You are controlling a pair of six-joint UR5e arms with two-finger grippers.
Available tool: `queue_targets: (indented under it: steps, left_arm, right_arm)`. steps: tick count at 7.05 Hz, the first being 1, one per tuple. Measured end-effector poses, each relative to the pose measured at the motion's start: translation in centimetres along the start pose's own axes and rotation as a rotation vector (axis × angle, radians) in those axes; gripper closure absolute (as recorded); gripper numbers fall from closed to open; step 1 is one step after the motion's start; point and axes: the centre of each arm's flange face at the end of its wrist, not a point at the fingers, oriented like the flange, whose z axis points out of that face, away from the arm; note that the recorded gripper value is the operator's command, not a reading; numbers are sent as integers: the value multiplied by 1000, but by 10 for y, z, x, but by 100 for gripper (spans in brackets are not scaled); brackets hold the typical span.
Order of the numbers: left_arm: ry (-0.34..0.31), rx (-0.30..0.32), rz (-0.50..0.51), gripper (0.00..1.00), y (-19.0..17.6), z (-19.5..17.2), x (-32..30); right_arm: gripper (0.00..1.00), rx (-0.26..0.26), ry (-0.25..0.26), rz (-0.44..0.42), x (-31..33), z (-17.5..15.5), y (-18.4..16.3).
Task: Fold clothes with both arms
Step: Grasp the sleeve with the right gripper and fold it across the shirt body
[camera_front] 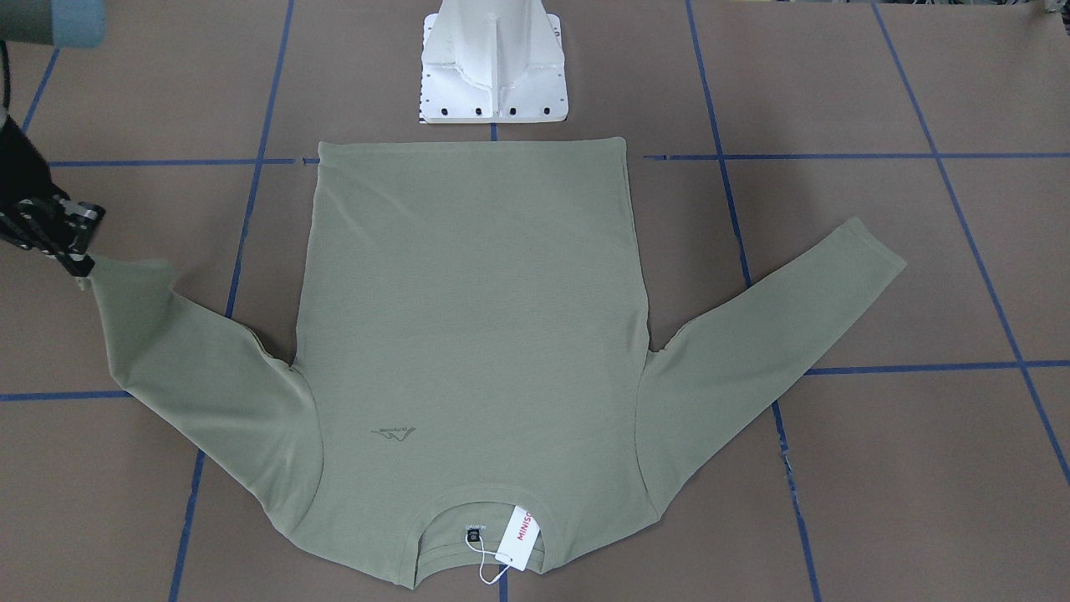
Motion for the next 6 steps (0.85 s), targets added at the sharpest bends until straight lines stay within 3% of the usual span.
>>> queue_targets:
  steps: [1, 3, 4, 6]
  left_arm:
    - [0, -1, -1, 0, 1, 0, 0]
    - [1, -2, -2, 0, 2, 1, -1]
    - [1, -4, -5, 0, 3, 1, -1]
    - [1, -6, -7, 0, 3, 2, -2]
  right_arm:
    - [100, 21, 56, 66, -89, -12, -9]
    - [100, 76, 105, 192, -263, -16, -21]
    - [100, 120, 95, 229, -344, -9, -19]
    - [100, 265, 2, 177, -454, 44, 31]
